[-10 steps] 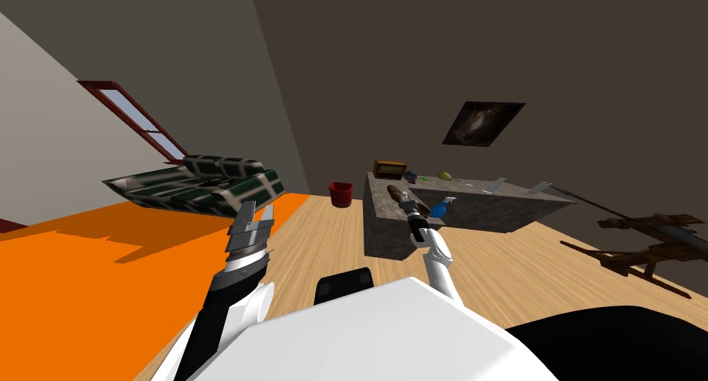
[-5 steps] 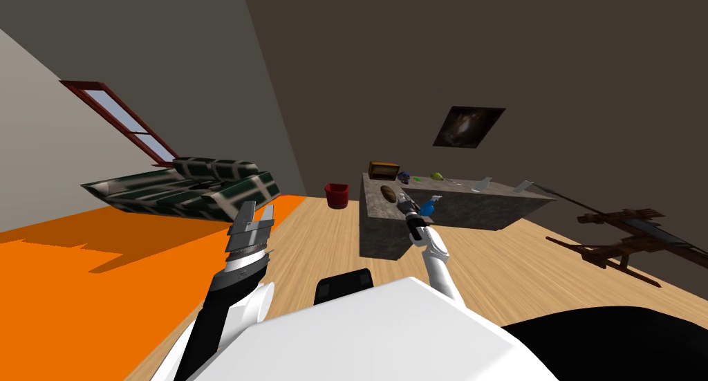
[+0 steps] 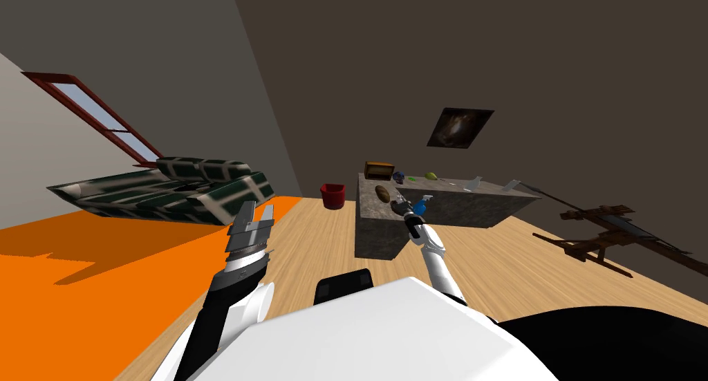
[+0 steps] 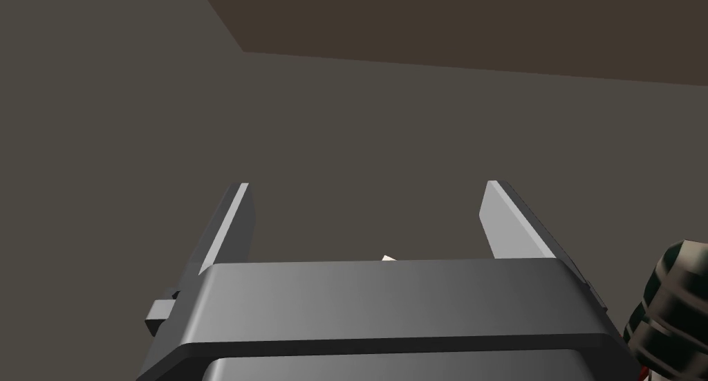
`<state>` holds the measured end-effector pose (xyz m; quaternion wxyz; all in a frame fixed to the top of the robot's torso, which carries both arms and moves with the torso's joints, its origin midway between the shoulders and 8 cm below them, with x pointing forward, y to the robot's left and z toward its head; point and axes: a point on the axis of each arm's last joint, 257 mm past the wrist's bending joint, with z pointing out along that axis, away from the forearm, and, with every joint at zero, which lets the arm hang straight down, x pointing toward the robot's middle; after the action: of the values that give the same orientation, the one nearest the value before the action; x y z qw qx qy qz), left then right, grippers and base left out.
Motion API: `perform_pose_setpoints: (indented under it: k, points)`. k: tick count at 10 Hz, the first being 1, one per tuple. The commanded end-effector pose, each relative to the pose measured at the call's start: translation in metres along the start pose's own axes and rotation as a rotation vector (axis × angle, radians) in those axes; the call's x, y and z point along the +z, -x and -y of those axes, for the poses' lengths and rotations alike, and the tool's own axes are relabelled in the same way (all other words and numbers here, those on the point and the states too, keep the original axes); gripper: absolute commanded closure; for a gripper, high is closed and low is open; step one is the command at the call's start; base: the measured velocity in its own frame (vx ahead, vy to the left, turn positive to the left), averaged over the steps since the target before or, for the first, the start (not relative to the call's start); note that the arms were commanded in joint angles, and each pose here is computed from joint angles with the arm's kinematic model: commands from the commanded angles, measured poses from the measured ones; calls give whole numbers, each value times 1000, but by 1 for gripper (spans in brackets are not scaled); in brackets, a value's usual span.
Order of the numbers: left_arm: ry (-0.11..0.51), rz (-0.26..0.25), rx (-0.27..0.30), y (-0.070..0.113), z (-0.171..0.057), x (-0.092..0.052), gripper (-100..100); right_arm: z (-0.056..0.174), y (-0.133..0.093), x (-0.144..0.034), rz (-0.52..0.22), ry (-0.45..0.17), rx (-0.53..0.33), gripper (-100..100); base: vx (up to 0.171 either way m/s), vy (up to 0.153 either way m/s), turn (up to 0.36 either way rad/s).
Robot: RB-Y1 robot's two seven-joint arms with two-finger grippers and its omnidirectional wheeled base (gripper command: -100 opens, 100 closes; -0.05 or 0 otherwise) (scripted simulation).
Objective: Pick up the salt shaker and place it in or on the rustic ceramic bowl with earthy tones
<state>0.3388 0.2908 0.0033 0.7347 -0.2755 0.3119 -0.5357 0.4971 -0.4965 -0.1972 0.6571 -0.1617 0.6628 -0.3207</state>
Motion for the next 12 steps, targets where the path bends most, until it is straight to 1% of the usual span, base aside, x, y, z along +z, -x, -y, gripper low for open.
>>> perform_pose_setpoints:
  k: [1,2,3,4,8,9,10,11,12]
  points:
    - [0,0,0,0,0,0,0,-12,-11,1,-21,36,-17,100,28,-192,-68]
    - [0,0,0,0,0,0,0,-17,-16,2,-30,48,-21,100,35,-173,-44]
    - [0,0,0,0,0,0,0,-13,-15,3,-24,37,-15,100,16,-73,0]
    - [0,0,0,0,0,0,0,-14,-17,3,-26,39,-18,-100,3,-17,1]
    - [0,0,0,0,0,0,0,-14,-17,3,-27,38,-18,-100,0,-2,0]
    - [0,0,0,0,0,0,0,-14,-17,3,-27,38,-18,0,0,0,0]
    - [0,0,0,0,0,0,0,1,-18,11,-34,33,-16,-100,-41,31,82]
    - [0,0,0,0,0,0,0,2,-18,11,-33,33,-18,-100,-45,38,43]
    - [0,0,0,0,0,0,0,10,-18,15,-37,30,-18,-100,-32,37,39]
